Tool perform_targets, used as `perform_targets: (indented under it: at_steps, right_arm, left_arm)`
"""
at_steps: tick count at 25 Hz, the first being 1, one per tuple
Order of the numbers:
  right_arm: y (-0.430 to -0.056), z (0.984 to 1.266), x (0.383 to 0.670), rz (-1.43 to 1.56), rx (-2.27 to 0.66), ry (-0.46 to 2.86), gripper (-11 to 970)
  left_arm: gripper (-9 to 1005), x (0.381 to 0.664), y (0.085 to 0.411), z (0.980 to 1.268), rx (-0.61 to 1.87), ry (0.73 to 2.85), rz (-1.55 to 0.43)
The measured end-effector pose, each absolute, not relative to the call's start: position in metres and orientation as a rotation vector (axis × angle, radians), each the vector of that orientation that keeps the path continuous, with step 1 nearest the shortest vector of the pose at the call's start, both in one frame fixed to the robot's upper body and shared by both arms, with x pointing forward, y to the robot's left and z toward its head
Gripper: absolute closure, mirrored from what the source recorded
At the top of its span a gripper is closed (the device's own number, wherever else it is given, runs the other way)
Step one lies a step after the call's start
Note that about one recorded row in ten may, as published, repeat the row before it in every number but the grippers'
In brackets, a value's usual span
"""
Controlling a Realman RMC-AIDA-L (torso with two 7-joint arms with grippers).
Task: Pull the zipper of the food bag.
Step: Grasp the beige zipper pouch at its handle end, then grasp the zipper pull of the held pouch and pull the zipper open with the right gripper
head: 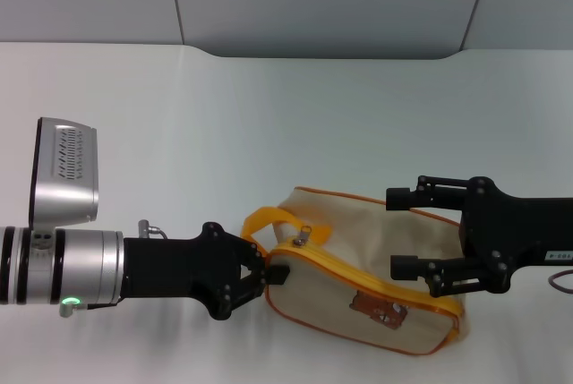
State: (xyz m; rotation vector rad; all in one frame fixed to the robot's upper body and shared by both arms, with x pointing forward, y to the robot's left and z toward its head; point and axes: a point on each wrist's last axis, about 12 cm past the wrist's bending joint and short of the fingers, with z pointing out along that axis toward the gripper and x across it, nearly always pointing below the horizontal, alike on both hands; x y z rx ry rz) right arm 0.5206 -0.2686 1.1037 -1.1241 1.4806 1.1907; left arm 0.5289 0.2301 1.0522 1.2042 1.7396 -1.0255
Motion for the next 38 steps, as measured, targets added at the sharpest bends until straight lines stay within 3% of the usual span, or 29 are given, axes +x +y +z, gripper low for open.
perform_targets:
  at_steps: [3, 5, 15, 22, 27, 30, 38]
  right_arm:
    - [-0.269, 1.105, 0.522, 1.174, -1.116, 1.461, 181]
    - [-0.268, 1.107, 0.526, 1.103, -1.081, 1.408, 183]
    - [-0.259, 1.103, 0.541, 0.834, -1.09, 1.298, 195]
    - [-0.243, 1.093, 0.541, 0.719, -1.177, 1.178, 203]
    - [-0.228, 1.087, 0.544, 0.687, -1.212, 1.135, 425]
    - [-0.219, 1.083, 0.545, 0.683, -1.26, 1.123, 668]
    - [-0.208, 1.077, 0.546, 0.68, -1.335, 1.127, 699]
  left_arm:
    - [766, 0.53, 0.23, 1.054, 1.207, 1.73, -1.022]
    - [930, 0.532, 0.231, 1.057, 1.217, 1.714, -1.021]
    - [931, 0.54, 0.261, 1.084, 1.179, 1.628, -1.026]
    - [932, 0.546, 0.259, 1.092, 1.202, 1.601, -1.012]
    - [933, 0.548, 0.255, 1.094, 1.216, 1.592, -1.017]
    - [934, 0.55, 0.254, 1.095, 1.216, 1.588, -1.017]
    - [933, 0.553, 0.25, 1.099, 1.225, 1.574, -1.017]
